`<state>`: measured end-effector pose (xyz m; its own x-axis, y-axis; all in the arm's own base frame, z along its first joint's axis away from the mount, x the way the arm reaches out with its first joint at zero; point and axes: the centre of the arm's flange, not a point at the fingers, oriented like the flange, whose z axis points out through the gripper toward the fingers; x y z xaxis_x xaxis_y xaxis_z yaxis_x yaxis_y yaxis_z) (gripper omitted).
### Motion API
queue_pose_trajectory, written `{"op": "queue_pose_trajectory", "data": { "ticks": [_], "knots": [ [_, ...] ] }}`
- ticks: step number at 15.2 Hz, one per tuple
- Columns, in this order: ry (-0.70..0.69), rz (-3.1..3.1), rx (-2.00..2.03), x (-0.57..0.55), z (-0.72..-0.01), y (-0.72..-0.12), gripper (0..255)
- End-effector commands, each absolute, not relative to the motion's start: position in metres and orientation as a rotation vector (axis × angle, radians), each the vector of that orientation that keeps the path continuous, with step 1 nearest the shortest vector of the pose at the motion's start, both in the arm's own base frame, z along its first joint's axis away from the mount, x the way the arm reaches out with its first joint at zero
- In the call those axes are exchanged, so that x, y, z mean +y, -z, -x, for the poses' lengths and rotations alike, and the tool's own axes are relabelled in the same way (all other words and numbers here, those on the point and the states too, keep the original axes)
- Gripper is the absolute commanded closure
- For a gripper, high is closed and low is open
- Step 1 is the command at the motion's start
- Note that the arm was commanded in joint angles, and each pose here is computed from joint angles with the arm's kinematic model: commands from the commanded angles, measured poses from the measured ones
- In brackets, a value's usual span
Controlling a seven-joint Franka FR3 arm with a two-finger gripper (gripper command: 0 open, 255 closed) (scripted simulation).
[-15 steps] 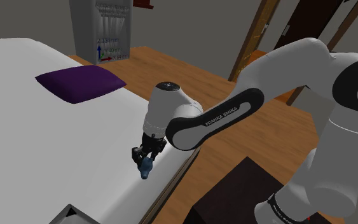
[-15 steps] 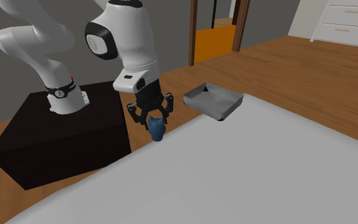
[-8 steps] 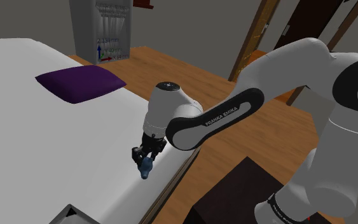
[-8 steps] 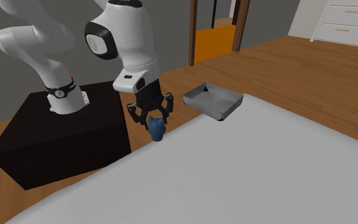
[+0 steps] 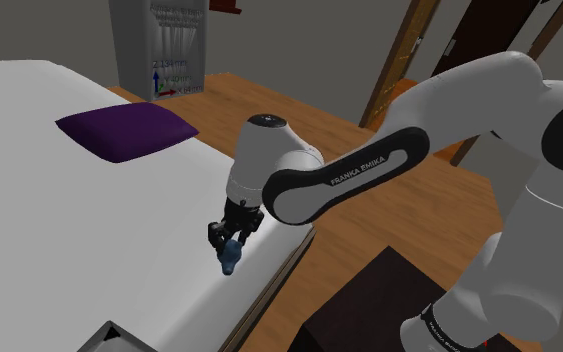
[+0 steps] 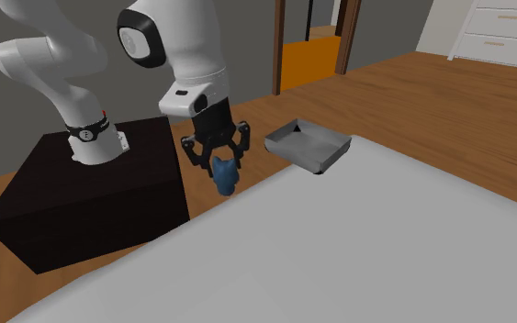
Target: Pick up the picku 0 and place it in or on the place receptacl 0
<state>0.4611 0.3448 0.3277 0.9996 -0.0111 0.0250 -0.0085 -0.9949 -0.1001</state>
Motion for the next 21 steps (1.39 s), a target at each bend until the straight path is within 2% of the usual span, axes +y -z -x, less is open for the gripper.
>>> {"op": "queue_pose_trajectory", "data": {
  "ticks": [1, 16, 21],
  "knots": [
    [0.039, 3.041, 0.015, 0.345, -0.462, -0.339, 255],
    [0.039, 3.041, 0.015, 0.345, -0.462, -0.417, 255],
    [0.039, 3.041, 0.015, 0.406, -0.438, -0.423, 255]
  ]
}}
